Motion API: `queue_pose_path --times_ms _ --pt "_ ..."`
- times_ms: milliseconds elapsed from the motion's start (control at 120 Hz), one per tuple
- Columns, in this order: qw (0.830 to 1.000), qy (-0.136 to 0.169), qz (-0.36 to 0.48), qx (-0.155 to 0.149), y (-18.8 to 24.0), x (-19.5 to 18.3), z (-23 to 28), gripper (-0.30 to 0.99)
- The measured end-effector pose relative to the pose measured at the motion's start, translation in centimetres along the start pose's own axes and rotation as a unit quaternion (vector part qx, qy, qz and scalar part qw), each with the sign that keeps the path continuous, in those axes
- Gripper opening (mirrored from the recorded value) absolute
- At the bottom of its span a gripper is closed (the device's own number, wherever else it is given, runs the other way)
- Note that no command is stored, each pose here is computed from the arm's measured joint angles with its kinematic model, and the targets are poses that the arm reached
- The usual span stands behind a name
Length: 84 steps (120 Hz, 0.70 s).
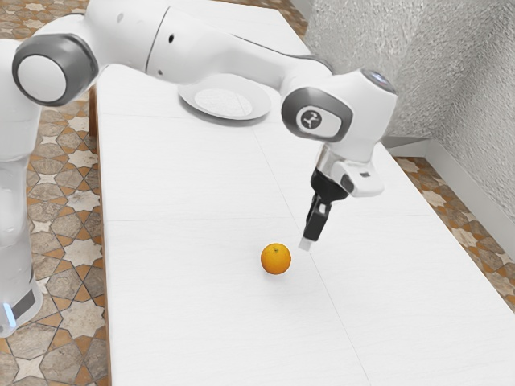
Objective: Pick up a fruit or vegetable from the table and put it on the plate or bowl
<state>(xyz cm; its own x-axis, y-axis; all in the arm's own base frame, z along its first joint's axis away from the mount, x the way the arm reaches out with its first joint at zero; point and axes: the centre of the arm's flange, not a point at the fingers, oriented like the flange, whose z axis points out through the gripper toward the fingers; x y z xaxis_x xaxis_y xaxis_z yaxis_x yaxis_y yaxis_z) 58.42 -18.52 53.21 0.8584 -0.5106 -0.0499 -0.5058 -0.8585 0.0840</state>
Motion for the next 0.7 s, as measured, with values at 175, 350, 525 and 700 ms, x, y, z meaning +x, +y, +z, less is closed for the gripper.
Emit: queue_pose_path --times_ms 175,350,525,700 --pt "1.0 0.001 0.009 0.007 0.5 -0.7 0.5 0.69" --pt "1.0 0.005 0.015 0.009 0.6 -0.8 0.4 0.69" --pt "1.0 0.006 0.02 0.011 0.7 -1.0 0.4 0.69" --pt "1.0 0.0 0.023 0.016 1.3 -2.1 1.2 0.69"
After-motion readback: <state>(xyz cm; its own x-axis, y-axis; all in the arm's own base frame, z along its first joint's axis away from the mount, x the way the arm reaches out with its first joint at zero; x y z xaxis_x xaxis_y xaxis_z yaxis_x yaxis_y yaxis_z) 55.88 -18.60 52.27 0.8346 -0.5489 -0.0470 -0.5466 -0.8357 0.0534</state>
